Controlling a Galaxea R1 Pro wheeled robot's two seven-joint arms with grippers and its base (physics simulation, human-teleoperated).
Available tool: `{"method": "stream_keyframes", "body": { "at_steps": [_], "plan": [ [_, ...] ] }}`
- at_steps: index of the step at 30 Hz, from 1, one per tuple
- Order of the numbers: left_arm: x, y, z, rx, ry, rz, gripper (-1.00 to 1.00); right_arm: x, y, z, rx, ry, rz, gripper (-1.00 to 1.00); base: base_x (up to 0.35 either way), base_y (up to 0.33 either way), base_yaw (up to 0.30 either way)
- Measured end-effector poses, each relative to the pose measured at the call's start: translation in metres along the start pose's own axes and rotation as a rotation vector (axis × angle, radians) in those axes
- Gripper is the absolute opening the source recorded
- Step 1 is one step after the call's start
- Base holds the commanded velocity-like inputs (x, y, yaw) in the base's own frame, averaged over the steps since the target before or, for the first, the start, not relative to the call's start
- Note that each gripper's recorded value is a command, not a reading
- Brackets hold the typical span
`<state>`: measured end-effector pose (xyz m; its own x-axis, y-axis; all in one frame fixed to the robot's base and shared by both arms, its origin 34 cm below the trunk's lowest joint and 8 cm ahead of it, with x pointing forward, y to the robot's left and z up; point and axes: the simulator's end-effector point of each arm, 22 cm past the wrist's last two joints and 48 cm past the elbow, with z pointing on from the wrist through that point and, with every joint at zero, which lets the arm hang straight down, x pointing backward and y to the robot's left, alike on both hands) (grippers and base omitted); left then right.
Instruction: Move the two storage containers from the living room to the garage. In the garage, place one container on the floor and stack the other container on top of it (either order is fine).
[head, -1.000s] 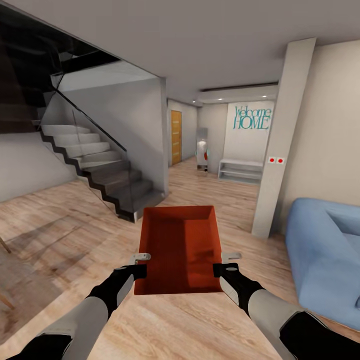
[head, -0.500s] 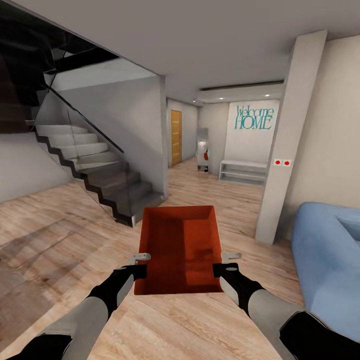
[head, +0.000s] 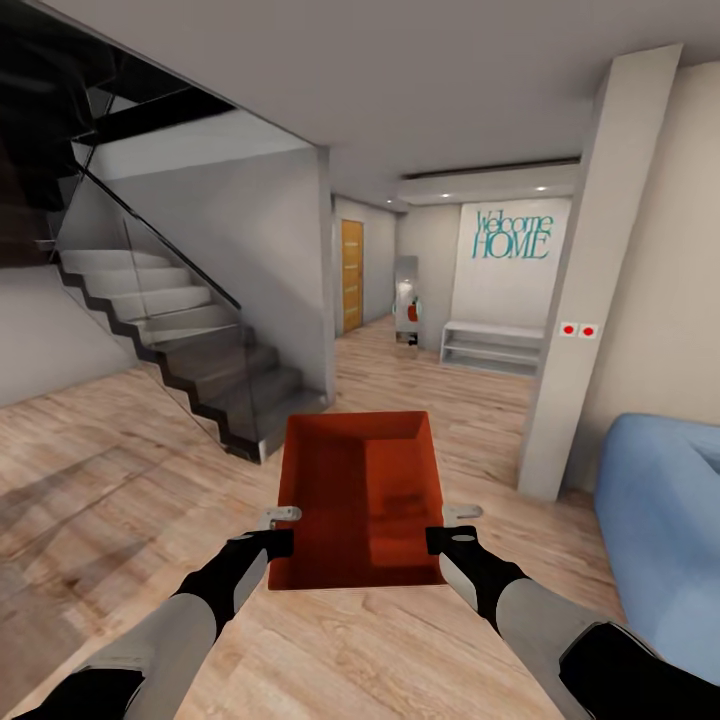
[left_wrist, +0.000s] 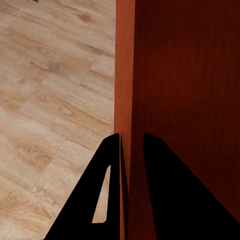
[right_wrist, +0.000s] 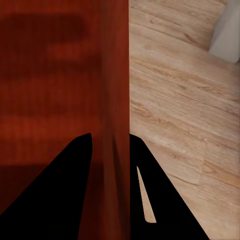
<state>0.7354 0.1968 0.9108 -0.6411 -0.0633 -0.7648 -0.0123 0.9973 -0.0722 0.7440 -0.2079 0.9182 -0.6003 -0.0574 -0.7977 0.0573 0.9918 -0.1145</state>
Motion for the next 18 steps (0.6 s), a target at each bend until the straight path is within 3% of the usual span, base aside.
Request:
{"method": "stream_keyframes", "body": {
  "at_steps": [9, 18],
  "plan": [
    [-0.0004, -0.0003, -0.0001, 0.0, 0.0, 0.001, -1.0, -0.0001, -0.0002, 0.0, 0.0, 0.0, 0.0, -1.0, 0.324, 0.0, -0.012],
    [-0.0005, -0.0004, -0.0001, 0.0, 0.0, 0.001, -1.0, -0.0001, -0.0003, 0.0, 0.001, 0.0, 0.0, -1.0, 0.324, 0.0, -0.204]
  ]
}}
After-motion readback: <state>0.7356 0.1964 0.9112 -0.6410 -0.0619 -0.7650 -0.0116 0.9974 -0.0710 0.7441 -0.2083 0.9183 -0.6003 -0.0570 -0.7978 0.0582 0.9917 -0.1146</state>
